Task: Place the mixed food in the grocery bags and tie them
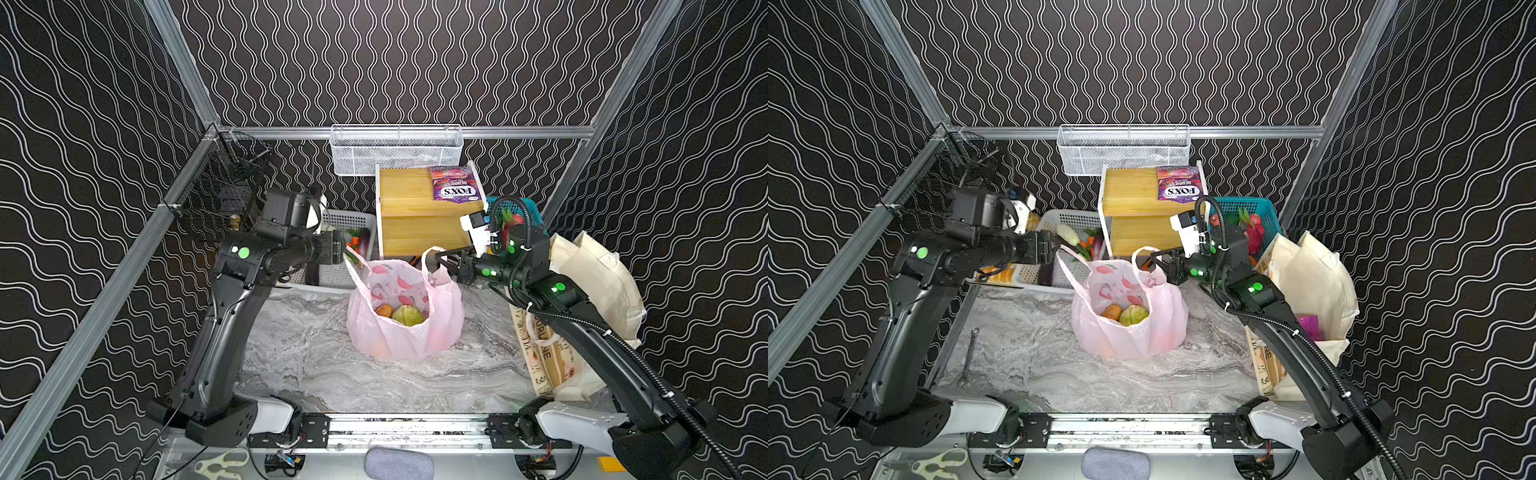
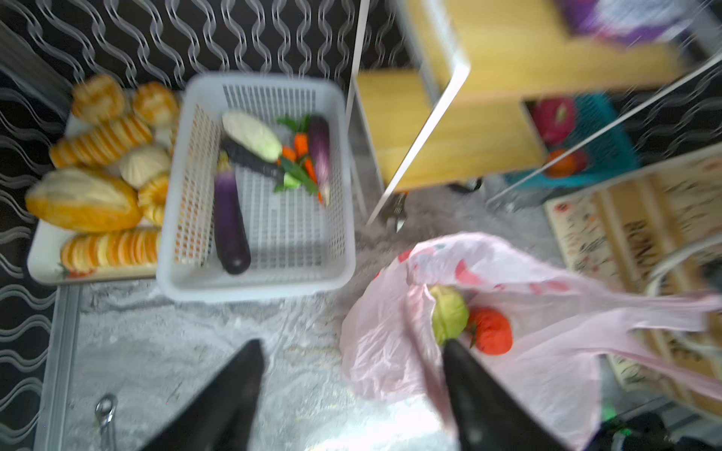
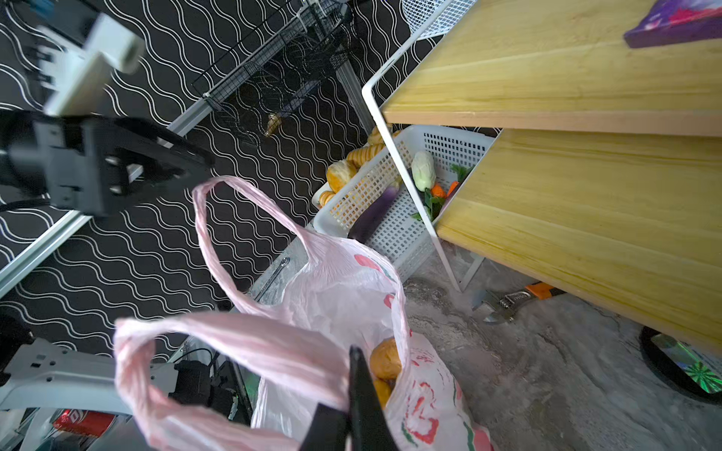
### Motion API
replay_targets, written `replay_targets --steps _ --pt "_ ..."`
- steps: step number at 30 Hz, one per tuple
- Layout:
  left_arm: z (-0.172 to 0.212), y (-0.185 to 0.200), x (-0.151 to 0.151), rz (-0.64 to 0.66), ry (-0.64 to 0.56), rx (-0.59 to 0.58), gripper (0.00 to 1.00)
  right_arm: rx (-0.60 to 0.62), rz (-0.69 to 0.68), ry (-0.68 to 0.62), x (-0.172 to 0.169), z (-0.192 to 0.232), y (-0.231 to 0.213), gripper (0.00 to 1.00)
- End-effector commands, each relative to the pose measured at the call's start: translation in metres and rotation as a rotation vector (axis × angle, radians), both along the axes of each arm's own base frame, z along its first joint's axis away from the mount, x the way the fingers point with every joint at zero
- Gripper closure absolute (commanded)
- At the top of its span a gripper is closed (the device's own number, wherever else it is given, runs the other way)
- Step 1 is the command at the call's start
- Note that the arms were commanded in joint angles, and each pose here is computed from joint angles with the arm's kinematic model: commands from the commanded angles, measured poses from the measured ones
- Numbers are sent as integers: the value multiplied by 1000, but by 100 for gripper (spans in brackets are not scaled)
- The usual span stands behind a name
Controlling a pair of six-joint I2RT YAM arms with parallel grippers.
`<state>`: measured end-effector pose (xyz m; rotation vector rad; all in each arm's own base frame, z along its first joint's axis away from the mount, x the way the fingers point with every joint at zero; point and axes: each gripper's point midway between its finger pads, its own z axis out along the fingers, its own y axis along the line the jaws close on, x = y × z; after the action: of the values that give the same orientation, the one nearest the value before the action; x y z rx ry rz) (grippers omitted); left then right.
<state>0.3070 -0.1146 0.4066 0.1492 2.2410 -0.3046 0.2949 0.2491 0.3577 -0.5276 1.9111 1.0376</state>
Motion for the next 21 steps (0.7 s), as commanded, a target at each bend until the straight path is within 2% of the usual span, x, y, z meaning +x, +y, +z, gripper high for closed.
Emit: replay_targets --steps 1,4,8,10,14,18,21 --pt "36 -7 -3 -30 -118 -86 16 17 -39 -2 8 3 -1 100" --pt "62 -32 -15 -157 -171 -216 20 22 -54 6 11 1 -2 100" --pt "84 -86 -33 -403 -180 -393 29 23 -83 15 14 -2 -6 100" --pt "77 -121 -42 -502 -154 -378 28 32 -82 13 14 -1 -7 100" --pt "43 -178 -56 -603 -76 -227 23 40 -73 10 12 0 -6 100" --pt "23 -198 -48 -617 -34 -196 24 40 -69 1 10 2 -7 100" --pt "22 -206 -43 -627 -49 -198 29 48 -52 -8 7 4 -6 100"
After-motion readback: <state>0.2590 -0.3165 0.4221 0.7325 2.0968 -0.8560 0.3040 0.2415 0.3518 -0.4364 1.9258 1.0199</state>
